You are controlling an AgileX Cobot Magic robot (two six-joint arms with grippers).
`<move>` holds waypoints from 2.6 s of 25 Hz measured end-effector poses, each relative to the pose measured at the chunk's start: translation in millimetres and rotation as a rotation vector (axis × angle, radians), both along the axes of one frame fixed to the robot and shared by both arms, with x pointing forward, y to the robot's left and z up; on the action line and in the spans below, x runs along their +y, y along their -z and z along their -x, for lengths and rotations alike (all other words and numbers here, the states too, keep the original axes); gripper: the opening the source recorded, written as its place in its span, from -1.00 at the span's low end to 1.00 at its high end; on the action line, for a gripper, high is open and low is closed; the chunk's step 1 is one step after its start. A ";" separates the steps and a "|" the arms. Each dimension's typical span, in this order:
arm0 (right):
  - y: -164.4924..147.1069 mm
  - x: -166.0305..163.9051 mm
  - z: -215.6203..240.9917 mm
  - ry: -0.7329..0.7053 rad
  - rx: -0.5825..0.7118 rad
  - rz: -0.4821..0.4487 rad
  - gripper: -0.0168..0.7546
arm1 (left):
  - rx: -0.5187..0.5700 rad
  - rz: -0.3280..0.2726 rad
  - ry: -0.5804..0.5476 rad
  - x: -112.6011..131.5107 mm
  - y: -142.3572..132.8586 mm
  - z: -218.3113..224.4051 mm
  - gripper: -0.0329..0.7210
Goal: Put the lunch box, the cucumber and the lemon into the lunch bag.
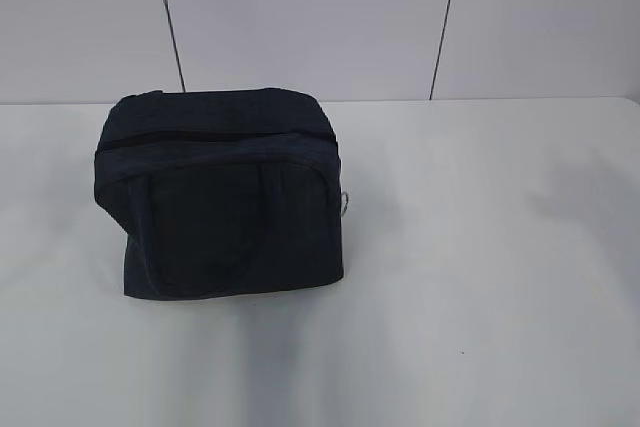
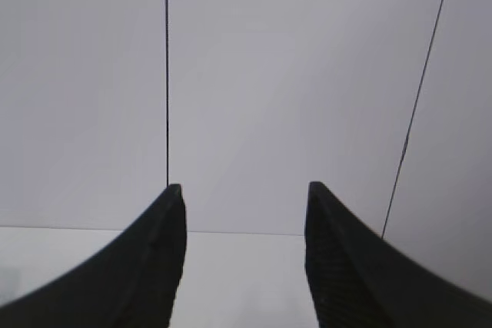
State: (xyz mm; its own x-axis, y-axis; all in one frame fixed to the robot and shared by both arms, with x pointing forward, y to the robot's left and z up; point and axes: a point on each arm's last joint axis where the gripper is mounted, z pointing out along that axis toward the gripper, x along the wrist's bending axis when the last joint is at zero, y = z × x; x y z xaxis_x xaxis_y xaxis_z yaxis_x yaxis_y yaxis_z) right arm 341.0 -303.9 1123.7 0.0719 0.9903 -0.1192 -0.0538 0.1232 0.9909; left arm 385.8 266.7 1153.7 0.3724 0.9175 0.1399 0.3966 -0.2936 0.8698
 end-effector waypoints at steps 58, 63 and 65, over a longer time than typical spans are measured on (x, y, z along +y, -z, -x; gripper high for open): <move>-0.1 0.5 0.0 -0.005 -0.001 0.000 0.03 | 0.039 0.133 -0.191 26.9 97.1 156.4 -0.01; -0.1 0.5 0.0 -0.005 -0.001 0.000 0.03 | 0.039 0.134 -0.190 26.8 97.1 156.4 -0.01; -0.1 0.5 0.0 -0.005 -0.001 0.000 0.03 | 0.039 0.134 -0.190 26.8 97.1 156.4 -0.01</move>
State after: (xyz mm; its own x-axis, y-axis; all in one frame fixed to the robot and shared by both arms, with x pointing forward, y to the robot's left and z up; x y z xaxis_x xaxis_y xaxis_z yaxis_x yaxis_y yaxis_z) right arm 341.0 -303.4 1123.8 0.0669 0.9906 -0.1195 -0.0559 0.1233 0.9908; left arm 229.4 293.5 1056.6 0.1944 0.9809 0.0005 0.4681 -0.0932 0.8788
